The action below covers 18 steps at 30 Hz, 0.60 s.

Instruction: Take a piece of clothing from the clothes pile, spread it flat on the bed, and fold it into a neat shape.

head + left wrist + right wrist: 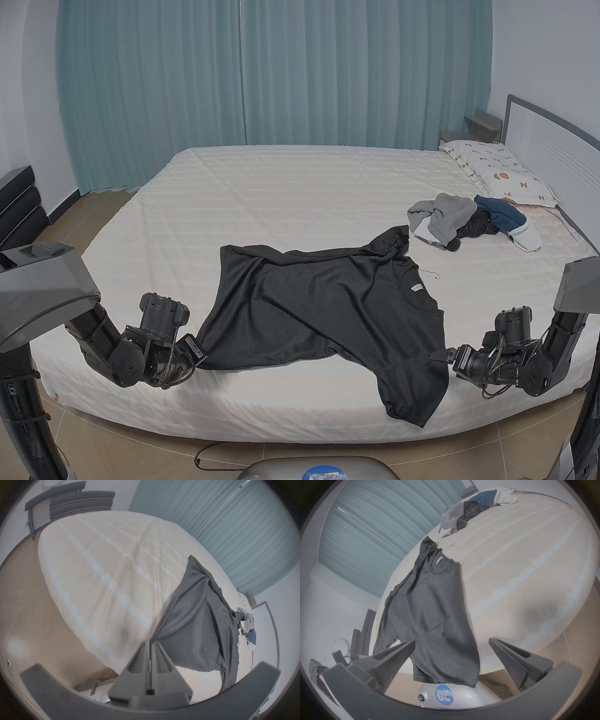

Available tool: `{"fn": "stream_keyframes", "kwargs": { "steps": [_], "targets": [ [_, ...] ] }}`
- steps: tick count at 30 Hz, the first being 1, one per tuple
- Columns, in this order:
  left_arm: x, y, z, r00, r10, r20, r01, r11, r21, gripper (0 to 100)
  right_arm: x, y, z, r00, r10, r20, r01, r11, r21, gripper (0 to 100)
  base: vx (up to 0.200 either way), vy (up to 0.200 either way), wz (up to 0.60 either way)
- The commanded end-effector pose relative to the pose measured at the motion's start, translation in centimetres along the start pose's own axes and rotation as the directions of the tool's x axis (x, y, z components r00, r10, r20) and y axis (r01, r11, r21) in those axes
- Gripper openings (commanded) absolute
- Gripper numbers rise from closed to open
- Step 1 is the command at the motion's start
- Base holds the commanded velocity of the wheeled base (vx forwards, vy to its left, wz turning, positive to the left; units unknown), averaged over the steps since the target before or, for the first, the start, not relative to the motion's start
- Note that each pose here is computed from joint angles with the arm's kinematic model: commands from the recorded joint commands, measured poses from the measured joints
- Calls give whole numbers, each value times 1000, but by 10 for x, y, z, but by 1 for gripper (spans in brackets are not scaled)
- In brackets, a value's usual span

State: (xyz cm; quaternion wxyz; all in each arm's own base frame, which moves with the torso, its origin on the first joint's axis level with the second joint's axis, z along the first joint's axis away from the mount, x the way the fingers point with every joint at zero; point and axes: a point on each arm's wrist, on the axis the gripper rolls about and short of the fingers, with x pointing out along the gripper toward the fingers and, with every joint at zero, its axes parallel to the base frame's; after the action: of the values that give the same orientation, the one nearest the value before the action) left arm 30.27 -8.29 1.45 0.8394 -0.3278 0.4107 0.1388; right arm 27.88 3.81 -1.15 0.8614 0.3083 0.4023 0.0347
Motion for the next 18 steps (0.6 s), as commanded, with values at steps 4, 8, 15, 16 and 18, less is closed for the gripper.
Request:
{"fn": "stream_keyframes", "kwargs": {
  "steps": [4,8,15,16,18],
  "targets": [
    [-14,4,7,1000,15,3,-16,999,29,0,25,-3,0,1000,-6,-22,6,1000,-3,100,0,0,0],
    [-13,7,8,1000,24,0,-24,999,39,0,35,-4,1,1000,-10,-20,10,1000,-3,100,0,0,0],
    [-13,9,9,1000,30,-1,-29,999,41,0,28,-5,3,1000,-20,-9,20,1000,-3,0,0,0,0],
    [-13,9,9,1000,30,0,-30,999,43,0,21,-6,6,1000,-28,0,28,1000,4,0,0,0,0],
    [-13,9,9,1000,30,0,-30,999,43,0,21,-6,6,1000,-28,0,28,1000,4,0,0,0,0]
  ]
}}
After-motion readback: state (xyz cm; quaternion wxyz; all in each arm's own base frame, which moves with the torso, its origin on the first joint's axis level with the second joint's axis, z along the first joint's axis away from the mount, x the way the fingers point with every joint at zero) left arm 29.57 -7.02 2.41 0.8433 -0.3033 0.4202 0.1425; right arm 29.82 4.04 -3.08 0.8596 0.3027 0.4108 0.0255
